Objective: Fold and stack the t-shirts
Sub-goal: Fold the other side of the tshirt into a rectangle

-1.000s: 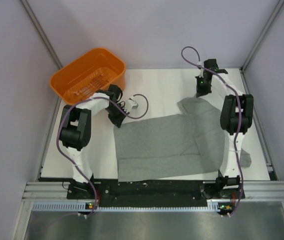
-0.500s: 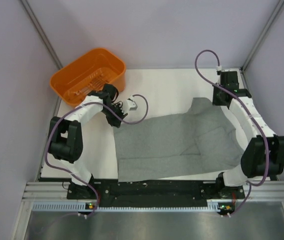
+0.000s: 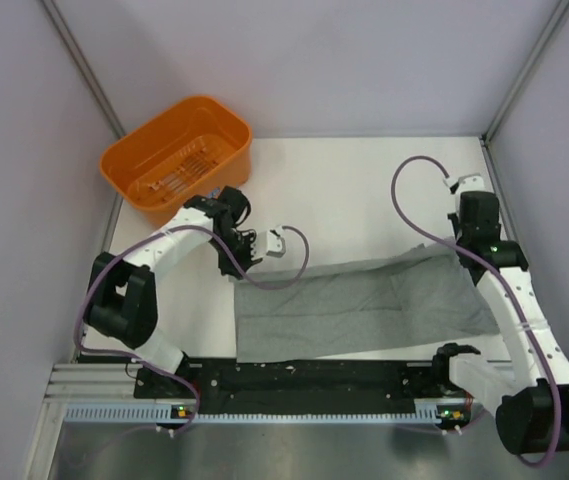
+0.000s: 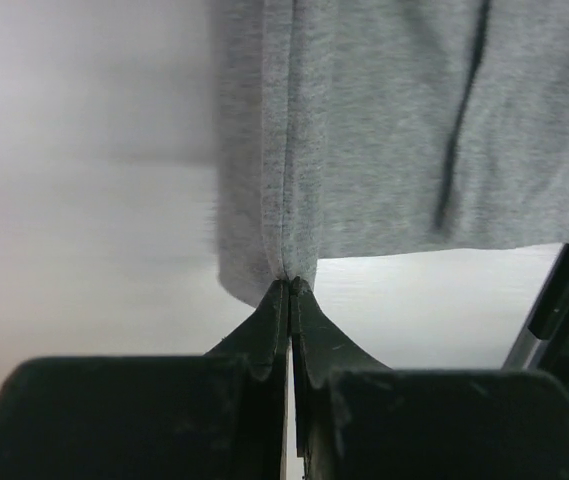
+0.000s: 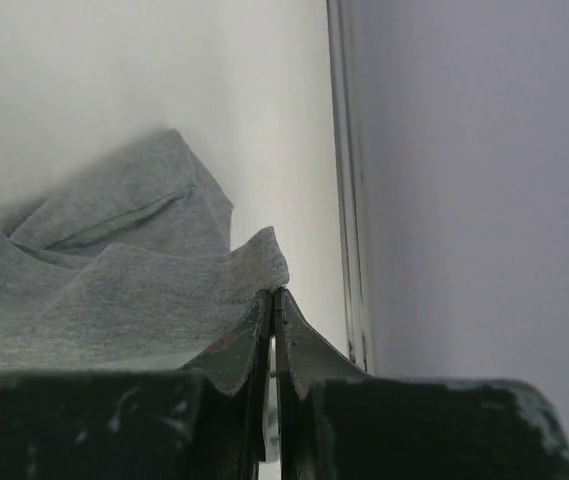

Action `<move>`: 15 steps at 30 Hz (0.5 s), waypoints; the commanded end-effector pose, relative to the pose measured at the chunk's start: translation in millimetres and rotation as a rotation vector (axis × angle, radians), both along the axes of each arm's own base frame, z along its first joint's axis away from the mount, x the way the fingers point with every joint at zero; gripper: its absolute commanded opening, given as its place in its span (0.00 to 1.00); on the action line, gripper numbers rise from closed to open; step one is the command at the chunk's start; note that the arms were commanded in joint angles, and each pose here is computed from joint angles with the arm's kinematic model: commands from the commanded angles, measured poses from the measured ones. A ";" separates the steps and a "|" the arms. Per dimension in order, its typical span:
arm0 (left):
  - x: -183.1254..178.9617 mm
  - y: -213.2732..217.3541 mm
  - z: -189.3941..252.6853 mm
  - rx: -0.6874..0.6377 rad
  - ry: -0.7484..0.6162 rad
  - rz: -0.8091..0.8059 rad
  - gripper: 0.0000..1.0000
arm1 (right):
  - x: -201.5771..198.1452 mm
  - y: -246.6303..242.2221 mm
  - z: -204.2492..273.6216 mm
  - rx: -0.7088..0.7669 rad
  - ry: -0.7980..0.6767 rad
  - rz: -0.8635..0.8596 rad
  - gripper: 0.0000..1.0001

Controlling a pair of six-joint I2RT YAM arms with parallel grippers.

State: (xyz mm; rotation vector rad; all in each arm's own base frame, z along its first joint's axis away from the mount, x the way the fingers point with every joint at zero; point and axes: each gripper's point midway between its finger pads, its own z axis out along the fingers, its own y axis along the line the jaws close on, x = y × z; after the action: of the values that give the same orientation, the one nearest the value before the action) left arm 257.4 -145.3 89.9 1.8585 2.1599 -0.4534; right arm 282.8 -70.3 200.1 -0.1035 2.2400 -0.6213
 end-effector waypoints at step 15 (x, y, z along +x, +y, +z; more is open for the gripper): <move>-81.8 -1.1 -42.5 0.070 0.239 -0.158 0.00 | -50.8 1.8 -88.9 -0.098 0.497 0.184 0.00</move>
State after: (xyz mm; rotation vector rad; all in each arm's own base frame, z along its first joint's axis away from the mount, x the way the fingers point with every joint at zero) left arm 184.8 -144.2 51.4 2.0913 2.1978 -0.6192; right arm 243.4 -69.8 127.2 -0.4575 2.5374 -0.6537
